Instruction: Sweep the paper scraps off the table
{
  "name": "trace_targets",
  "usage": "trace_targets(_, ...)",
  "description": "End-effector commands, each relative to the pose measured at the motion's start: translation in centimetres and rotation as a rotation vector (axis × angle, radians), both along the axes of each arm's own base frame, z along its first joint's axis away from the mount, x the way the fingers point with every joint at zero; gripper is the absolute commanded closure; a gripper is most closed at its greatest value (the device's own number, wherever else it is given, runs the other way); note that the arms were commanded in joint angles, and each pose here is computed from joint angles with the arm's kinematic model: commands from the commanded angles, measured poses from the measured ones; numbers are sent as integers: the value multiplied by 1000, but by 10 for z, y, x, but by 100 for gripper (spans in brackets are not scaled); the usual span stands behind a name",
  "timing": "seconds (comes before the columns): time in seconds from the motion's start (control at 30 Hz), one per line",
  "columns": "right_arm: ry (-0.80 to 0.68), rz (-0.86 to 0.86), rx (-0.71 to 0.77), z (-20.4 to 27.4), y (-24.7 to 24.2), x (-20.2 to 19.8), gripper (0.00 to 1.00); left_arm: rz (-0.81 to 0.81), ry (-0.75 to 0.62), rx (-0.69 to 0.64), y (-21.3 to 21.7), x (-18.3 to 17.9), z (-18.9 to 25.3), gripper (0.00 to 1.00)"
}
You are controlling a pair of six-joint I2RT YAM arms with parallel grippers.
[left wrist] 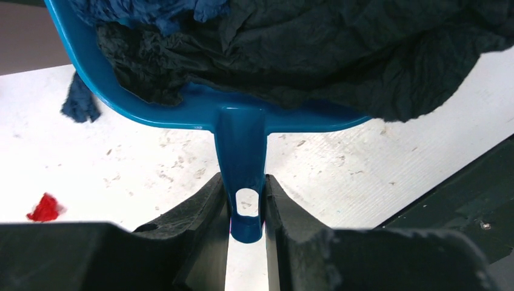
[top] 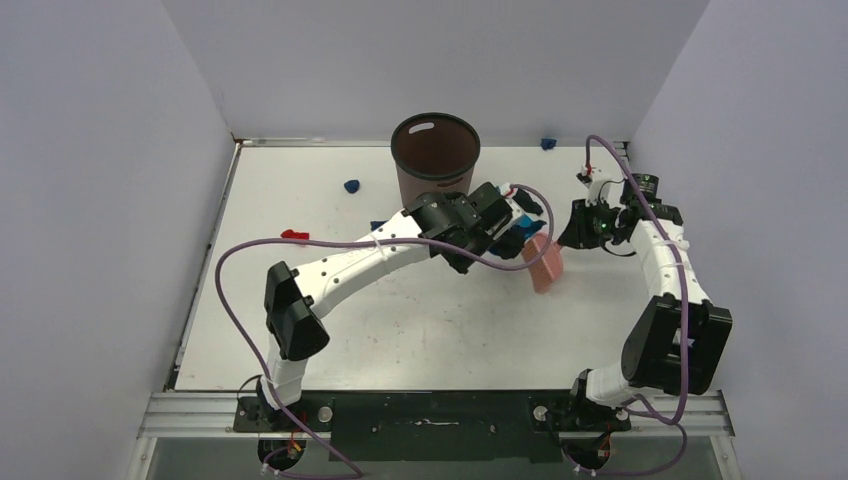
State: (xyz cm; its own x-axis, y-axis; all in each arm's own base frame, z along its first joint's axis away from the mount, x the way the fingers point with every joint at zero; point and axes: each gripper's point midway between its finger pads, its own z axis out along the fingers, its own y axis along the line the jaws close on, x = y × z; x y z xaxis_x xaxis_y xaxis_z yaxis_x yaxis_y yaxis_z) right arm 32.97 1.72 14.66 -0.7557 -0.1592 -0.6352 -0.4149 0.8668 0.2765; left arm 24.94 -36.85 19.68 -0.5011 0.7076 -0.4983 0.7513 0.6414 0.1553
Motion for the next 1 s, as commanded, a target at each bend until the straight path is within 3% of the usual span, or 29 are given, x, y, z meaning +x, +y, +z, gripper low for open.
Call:
trace_targets(0.0,-78,2,87,4,15,8,95,81,-60,10,41,17,47,100)
trace_targets(0.33,-102,-22,118,-8,20,-1,95,242,-144,-84,100,57,102,100)
trace_targets(0.47,-155,-38,122,-3,22,-4,95,347,-242,-69,138,87,123,100)
trace_targets(0.73,-186,-34,123,2,24,-7,95,531,-411,52,193,163,138,100)
trace_targets(0.97,-155,-7,149,-4,29,-11,95,503,-668,365,206,215,152,100)
